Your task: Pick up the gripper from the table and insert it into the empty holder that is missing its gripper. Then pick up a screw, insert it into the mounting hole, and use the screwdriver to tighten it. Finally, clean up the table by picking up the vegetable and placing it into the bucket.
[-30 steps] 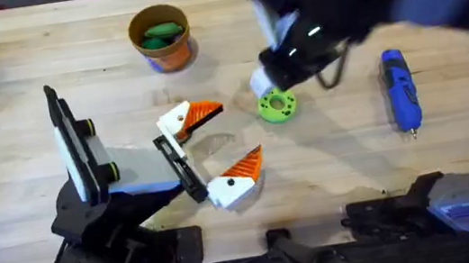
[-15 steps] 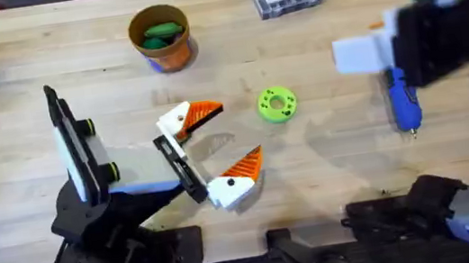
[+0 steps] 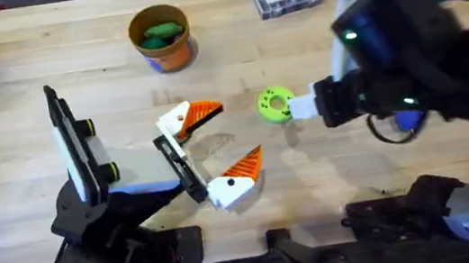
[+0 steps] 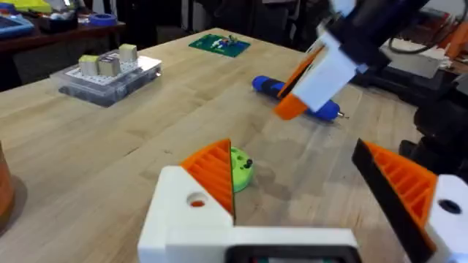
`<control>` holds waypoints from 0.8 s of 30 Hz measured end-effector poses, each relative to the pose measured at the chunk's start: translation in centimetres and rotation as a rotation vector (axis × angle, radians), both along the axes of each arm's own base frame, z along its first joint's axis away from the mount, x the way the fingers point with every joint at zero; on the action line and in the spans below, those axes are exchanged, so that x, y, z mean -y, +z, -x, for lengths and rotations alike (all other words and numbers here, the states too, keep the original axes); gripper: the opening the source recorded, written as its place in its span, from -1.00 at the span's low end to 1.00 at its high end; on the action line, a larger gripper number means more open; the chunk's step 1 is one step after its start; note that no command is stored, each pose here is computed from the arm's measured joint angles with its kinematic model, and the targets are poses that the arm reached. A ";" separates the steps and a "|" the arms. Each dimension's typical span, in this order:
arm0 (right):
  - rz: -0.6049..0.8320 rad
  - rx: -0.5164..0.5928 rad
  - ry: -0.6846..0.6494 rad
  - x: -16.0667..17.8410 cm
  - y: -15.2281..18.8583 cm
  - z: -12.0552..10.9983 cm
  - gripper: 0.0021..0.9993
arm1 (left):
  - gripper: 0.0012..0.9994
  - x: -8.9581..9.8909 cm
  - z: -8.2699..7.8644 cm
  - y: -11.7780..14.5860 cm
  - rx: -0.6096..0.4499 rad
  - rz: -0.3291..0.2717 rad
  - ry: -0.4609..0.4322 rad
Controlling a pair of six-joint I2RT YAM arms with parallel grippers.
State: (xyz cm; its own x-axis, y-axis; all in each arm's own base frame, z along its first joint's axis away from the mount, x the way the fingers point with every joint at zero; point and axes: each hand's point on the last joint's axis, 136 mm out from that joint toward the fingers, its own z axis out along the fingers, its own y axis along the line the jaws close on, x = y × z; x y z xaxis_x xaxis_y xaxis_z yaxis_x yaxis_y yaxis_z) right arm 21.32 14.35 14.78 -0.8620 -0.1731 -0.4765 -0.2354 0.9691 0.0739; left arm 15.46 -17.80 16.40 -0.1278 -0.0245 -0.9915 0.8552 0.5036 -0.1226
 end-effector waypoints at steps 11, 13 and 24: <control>0.152 -0.146 0.083 -1.8 -6.8 -1.9 0.12 | 0.99 0.0 0.0 0.0 0.000 0.000 0.000; 0.166 -0.163 0.090 -1.9 -7.5 -2.0 0.12 | 0.99 0.0 0.0 0.0 0.000 0.000 0.000; 0.124 -0.147 0.112 -3.4 -8.2 -3.0 0.12 | 0.99 0.0 0.0 0.0 0.000 0.000 0.000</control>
